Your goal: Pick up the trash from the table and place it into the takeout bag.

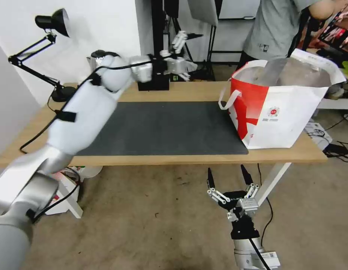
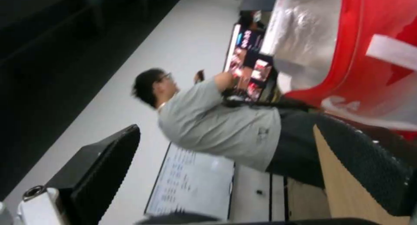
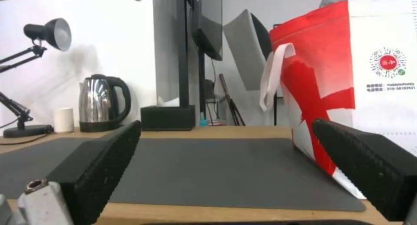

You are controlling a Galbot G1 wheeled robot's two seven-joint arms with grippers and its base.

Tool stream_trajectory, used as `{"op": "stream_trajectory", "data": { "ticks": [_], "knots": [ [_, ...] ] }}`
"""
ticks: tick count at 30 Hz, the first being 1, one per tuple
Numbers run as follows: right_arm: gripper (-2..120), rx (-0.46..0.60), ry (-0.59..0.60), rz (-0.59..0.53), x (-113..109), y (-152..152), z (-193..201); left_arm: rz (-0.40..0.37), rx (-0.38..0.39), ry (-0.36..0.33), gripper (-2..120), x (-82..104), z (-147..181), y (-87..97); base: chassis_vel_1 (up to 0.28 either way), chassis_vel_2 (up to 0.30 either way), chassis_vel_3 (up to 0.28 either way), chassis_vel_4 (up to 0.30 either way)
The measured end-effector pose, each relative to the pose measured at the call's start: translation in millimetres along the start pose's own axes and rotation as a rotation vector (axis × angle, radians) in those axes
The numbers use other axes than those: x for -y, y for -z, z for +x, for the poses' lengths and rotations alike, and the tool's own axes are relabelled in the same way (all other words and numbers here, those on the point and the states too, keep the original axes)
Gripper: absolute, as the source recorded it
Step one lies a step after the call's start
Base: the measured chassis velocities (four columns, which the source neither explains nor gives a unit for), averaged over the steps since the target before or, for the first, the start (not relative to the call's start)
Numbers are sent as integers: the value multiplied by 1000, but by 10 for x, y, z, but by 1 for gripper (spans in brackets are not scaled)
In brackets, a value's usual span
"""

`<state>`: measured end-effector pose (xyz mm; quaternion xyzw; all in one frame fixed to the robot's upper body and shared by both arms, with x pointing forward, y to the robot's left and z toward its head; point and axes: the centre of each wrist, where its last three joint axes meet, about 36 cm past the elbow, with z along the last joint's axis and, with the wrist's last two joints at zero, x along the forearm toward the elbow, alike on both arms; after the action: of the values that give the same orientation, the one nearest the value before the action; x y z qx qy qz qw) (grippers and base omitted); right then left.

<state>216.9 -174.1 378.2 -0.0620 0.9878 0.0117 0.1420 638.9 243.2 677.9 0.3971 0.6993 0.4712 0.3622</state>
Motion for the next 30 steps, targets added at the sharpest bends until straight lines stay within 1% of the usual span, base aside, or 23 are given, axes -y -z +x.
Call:
{"op": "stream_trajectory", "data": {
  "ticks": [2, 3, 6, 7, 8, 10, 12, 13, 14, 15, 16, 17, 18, 21, 22, 24, 26, 27, 30],
  "knots": [
    [100, 0, 0, 0, 0, 0, 0, 7, -33, 40, 100, -66, 322, 4, 0, 0, 0, 0],
    [100, 0, 0, 0, 0, 0, 0, 7, -33, 40, 100, -66, 322, 4, 0, 0, 0, 0],
    [100, 0, 0, 0, 0, 0, 0, 19, -79, 96, 100, -132, 726, 56, 0, 0, 0, 0],
    [100, 0, 0, 0, 0, 0, 0, 18, -88, 109, 100, -150, 822, 77, 0, 0, 0, 0],
    [100, 0, 0, 0, 0, 0, 0, 18, -88, 109, 100, -150, 822, 77, 0, 0, 0, 0],
    [100, 0, 0, 0, 0, 0, -1, 16, -122, 146, 100, -177, 1118, 137, 0, 0, 0, 0],
    [100, 0, 0, 0, 0, 0, 0, 19, -148, 175, 100, -167, 1338, 194, 0, 0, 0, 0],
    [100, 0, 0, 0, 0, 0, 0, 19, -148, 175, 100, -167, 1338, 194, 0, 0, 0, 0],
    [100, 0, 0, 0, 0, 0, 0, 24, -162, 191, 100, -153, 1440, 224, 0, 0, 0, 0],
    [100, 0, 0, 0, 0, 0, 0, 33, -185, 221, 100, -111, 1639, 296, 0, 0, 0, 0],
    [100, 0, 0, 0, 0, 0, -1, 37, -199, 239, 100, -87, 1753, 348, 0, 0, 0, 0],
    [100, 0, 0, 0, 0, 0, 0, 39, -209, 249, 100, -67, 1828, 378, 0, 0, 0, 0],
    [100, 0, 0, 0, 0, 0, 0, 39, -209, 249, 100, -67, 1828, 378, 0, 0, 0, 0],
    [100, 0, 0, 0, 0, 0, 0, 62, -237, 308, 100, 43, 2121, 566, 0, 0, 0, 0],
    [100, 0, 0, 0, 0, 0, 0, 62, -237, 308, 100, 43, 2121, 566, 0, 0, 0, 0],
    [100, 0, 0, 0, 0, 0, -1, 86, -253, 342, 100, 131, 2275, 696, 0, 0, 0, 0],
    [100, 0, 0, 0, 0, 0, 0, 98, -269, 366, 100, 200, 2395, 770, 0, 0, 0, 0],
    [100, 0, 0, 0, 0, 0, 0, 98, -269, 366, 100, 200, 2395, 770, 0, 0, 0, 0],
    [100, 0, 0, 0, 0, 0, 0, 102, -289, 402, 100, 265, 2561, 871, 0, 0, 0, 0]
  ]
}}
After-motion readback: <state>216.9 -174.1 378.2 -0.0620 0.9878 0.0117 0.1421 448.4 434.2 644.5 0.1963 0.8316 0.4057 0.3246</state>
